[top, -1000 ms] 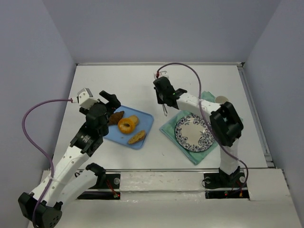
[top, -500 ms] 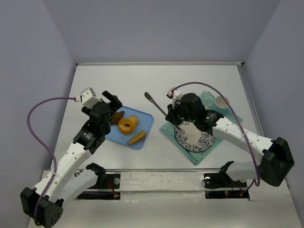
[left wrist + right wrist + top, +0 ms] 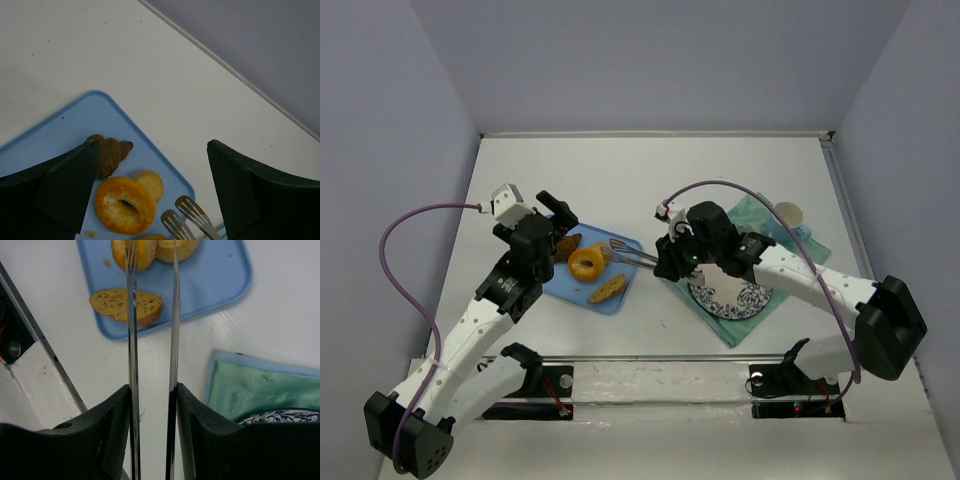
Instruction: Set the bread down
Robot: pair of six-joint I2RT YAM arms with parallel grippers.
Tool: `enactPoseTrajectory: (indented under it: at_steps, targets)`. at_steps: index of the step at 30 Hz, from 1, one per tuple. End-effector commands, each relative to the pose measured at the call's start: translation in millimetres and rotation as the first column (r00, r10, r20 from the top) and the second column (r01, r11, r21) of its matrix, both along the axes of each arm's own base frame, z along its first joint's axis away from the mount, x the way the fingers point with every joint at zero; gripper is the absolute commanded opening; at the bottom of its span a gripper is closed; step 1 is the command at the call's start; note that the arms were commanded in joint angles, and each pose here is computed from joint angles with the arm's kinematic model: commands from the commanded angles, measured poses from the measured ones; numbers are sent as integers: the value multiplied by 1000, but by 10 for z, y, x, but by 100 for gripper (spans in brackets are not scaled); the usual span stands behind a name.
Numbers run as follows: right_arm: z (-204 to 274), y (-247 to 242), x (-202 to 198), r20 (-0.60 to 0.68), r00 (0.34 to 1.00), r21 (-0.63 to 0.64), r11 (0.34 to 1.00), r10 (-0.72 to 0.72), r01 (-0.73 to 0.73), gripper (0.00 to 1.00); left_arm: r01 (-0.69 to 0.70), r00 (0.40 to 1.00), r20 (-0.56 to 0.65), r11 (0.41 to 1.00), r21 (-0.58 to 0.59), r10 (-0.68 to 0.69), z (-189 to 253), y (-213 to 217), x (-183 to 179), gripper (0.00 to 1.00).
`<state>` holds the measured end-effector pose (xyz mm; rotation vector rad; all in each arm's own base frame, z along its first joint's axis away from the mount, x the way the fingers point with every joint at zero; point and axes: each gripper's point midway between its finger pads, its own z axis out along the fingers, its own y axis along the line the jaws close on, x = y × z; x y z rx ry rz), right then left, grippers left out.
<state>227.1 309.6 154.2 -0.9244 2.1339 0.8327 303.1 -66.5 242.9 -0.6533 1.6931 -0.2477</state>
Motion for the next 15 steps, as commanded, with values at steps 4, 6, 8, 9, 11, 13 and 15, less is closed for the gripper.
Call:
enactPoseTrajectory:
  at_steps: [4,6,8,9,11,13,15]
  targets:
    - [171,215,30,-23,999,61,998,24,-22,49,-46,997,63,998,-36,48,200,84,3,99]
    - [162,240,64,-23,1000,59,998,19,-18,49,-49,997,63,998,-36,51,200,88,6,99]
    - [197,271,86,-18,1000,69,997,20,-19,50,-47,997,64,998,-37,50,204,86,4,99]
    - [206,284,87,-19,1000,74,997,23,-22,51,-47,997,63,998,-36,50,200,85,6,99]
    - [228,314,82,-22,999,85,996,35,-33,51,-49,997,63,998,-36,51,200,88,6,99]
    - [236,355,44,-22,998,91,994,56,-54,51,-47,997,63,998,-36,50,200,85,6,99]
    - [206,379,50,-31,998,88,994,63,-60,51,-49,997,63,998,-36,51,200,88,6,99]
